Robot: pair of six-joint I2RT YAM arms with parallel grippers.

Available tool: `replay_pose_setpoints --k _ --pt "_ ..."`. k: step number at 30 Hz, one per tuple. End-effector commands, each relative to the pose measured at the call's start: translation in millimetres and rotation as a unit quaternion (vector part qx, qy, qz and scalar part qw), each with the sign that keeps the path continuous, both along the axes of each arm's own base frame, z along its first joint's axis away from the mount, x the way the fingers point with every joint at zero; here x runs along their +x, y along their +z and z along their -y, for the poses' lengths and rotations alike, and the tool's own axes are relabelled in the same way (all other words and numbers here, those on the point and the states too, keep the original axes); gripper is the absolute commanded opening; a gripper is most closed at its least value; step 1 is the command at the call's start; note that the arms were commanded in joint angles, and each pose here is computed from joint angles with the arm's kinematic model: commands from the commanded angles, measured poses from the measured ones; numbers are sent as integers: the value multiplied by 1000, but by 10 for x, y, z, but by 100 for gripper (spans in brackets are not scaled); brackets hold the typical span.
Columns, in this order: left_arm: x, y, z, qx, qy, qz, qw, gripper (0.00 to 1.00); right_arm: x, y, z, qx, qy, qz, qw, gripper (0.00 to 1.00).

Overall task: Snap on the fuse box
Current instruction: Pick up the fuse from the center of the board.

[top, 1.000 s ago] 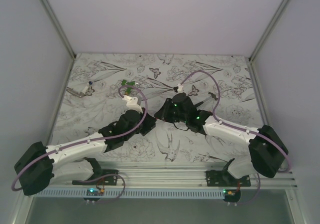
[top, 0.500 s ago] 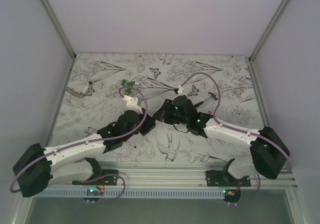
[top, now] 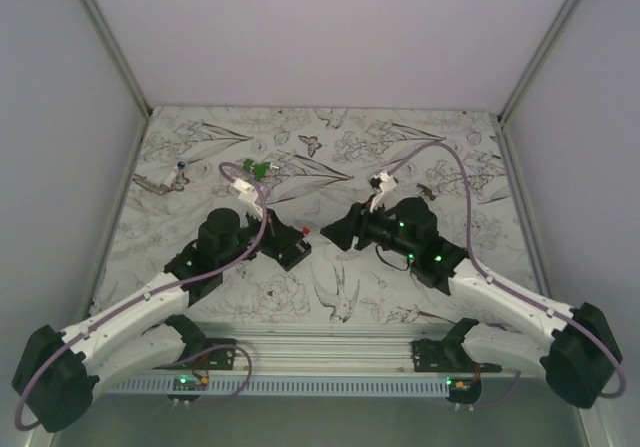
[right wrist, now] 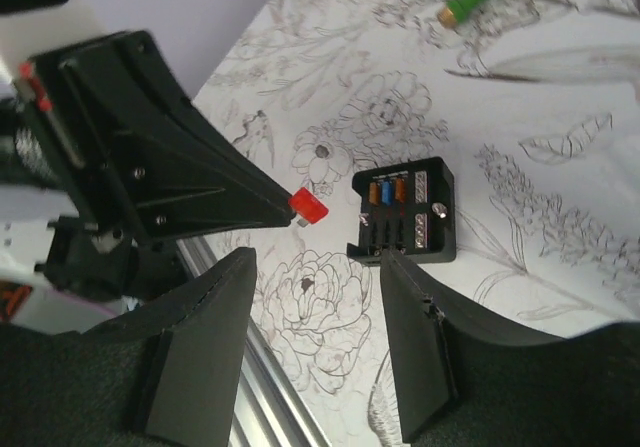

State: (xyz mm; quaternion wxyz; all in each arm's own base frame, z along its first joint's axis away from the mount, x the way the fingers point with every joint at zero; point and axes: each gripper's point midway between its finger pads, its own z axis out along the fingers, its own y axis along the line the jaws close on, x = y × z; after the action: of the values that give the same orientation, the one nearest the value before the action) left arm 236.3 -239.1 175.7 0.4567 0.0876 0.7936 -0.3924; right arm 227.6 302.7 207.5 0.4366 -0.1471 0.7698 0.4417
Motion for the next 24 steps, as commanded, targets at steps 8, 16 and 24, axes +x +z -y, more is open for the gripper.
replay_pose_setpoints --k 8,16,24 --pt "-668 712 253 -71 -208 75 973 0 -649 669 -21 23 232 239 943 56" --pt "-849 899 266 -86 -239 102 962 0 -814 775 -80 48 286 253 923 50" --pt "-967 947 342 -83 -266 118 953 0 -873 831 -122 70 305 248 917 40"
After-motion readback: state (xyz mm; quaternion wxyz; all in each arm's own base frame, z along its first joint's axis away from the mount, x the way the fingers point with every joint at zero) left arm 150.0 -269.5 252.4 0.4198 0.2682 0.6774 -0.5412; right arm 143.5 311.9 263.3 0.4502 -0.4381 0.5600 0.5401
